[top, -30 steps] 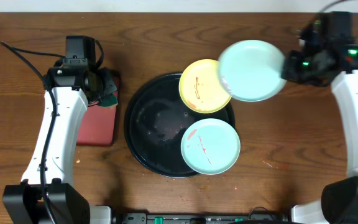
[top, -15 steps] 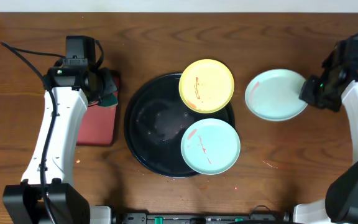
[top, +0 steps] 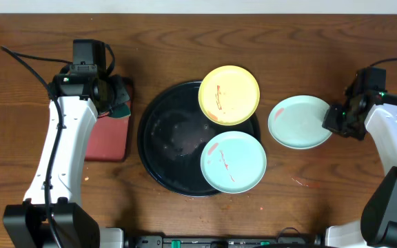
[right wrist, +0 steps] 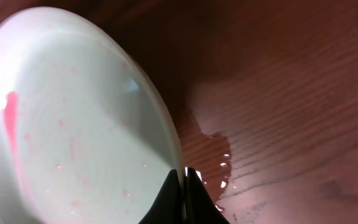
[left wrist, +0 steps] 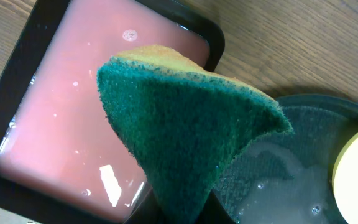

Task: Clean dirty plates on tray and stack at the side
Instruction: 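Set the plate on the table right of the tray and release, then move right gripper to the lower pale green plate and grasp its rim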

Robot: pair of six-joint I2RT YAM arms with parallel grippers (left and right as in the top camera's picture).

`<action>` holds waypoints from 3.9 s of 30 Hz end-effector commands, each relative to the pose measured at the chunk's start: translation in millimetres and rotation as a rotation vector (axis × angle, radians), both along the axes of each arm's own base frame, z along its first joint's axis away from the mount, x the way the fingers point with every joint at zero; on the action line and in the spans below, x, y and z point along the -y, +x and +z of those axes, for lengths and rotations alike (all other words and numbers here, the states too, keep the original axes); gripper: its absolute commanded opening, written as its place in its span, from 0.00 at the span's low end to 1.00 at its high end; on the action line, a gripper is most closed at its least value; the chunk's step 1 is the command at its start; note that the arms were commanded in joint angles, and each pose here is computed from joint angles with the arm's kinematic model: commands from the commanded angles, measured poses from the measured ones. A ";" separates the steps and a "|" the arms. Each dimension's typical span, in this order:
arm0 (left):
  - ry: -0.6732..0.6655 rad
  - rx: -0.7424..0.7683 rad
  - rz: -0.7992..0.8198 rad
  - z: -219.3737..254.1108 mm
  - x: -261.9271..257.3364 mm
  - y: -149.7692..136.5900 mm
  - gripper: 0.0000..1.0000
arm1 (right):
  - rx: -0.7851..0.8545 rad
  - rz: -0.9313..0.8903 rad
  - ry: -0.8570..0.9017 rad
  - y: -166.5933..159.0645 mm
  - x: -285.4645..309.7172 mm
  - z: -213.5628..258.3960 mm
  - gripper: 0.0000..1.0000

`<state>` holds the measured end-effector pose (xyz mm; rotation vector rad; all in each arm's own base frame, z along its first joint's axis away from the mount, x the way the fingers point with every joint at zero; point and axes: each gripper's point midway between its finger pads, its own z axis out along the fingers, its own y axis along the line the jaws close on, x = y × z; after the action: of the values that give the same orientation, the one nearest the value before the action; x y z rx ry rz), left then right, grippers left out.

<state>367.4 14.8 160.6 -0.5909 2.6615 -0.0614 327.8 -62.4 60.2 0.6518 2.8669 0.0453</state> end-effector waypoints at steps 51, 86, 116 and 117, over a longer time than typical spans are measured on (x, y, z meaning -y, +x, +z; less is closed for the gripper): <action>0.017 -0.020 -0.006 -6.7 -3.6 -1.0 0.07 | -0.193 0.536 0.284 -71.3 -193.4 -14.4 0.52; 0.004 -0.020 -0.007 -6.8 -1.2 -1.0 0.08 | -0.050 0.555 0.389 -48.9 -238.4 -12.6 0.01; -0.008 -0.032 -0.047 -8.1 22.3 -3.9 0.08 | 0.003 0.626 0.241 -41.0 -313.0 -25.2 0.31; -0.008 -0.032 -0.047 -8.1 22.4 -3.9 0.08 | -0.014 0.630 0.242 -40.7 -314.0 -27.5 0.31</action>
<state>365.6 -7.6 158.4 -0.5190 2.6917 -0.0809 279.7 245.9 40.2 -0.1465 2.9483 0.4613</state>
